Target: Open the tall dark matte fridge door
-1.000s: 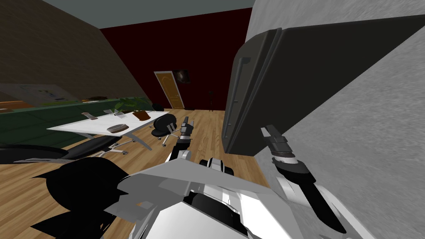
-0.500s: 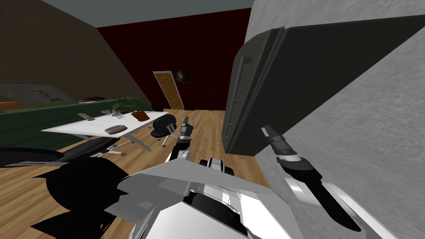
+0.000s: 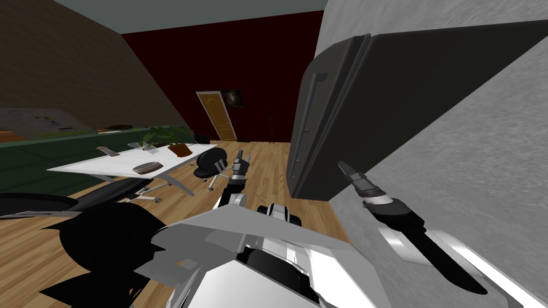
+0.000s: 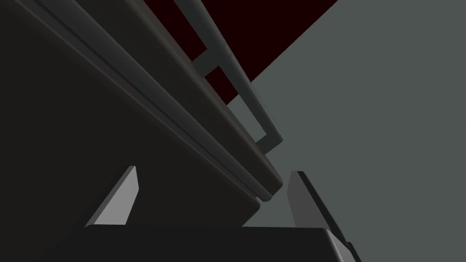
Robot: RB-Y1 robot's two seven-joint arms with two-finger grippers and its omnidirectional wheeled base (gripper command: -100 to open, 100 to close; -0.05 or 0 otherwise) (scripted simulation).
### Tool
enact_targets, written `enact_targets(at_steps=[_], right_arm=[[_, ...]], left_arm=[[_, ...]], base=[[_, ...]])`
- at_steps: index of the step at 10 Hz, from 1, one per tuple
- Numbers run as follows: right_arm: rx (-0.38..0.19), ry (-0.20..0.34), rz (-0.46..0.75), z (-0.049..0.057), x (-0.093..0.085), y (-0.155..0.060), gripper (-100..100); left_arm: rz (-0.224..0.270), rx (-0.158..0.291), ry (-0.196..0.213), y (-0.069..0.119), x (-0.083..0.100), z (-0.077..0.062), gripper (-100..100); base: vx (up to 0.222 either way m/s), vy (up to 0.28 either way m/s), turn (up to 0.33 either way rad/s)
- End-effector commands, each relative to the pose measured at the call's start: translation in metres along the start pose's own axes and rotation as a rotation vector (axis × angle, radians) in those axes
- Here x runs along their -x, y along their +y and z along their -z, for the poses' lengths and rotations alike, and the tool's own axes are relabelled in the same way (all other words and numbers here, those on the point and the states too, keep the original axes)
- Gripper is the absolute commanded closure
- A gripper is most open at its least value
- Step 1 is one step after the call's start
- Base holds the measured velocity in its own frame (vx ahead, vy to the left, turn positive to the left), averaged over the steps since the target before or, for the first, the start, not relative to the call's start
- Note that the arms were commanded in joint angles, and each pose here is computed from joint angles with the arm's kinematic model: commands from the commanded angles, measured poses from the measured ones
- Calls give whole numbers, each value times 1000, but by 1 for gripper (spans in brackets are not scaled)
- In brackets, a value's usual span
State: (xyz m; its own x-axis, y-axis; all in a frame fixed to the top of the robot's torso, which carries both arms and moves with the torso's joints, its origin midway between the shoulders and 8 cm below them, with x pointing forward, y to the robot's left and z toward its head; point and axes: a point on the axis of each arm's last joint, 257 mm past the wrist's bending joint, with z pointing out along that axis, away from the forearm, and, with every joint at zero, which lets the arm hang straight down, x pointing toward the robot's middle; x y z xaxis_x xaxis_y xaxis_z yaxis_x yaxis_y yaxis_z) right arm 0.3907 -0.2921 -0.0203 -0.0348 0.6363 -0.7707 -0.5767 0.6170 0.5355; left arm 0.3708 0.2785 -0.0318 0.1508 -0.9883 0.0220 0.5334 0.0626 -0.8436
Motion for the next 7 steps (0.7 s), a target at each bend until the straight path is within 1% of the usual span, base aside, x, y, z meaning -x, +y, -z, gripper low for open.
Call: enact_targets(at_steps=[1,2,3,5,6,7], right_arm=[[-1,62,62,-4,0,-4,-100],[1,70,67,-4,0,-4,-100],[-25,91,125,-5,7,-17,-100],[-13,139,159,-8,6,-15,-100],[-41,151,214,-9,15,-29,-100],[-35,173,231,-10,15,-28,-100]], left_arm=[[0,0,0,0,0,0,0],[0,0,0,0,0,0,0],[0,0,0,0,0,0,0],[0,0,0,0,0,0,0],[0,0,0,0,0,0,0],[0,0,0,0,0,0,0]], base=[[2,19,4],[0,0,0],[12,25,-31],[7,27,-10],[0,32,-26],[7,38,-18]])
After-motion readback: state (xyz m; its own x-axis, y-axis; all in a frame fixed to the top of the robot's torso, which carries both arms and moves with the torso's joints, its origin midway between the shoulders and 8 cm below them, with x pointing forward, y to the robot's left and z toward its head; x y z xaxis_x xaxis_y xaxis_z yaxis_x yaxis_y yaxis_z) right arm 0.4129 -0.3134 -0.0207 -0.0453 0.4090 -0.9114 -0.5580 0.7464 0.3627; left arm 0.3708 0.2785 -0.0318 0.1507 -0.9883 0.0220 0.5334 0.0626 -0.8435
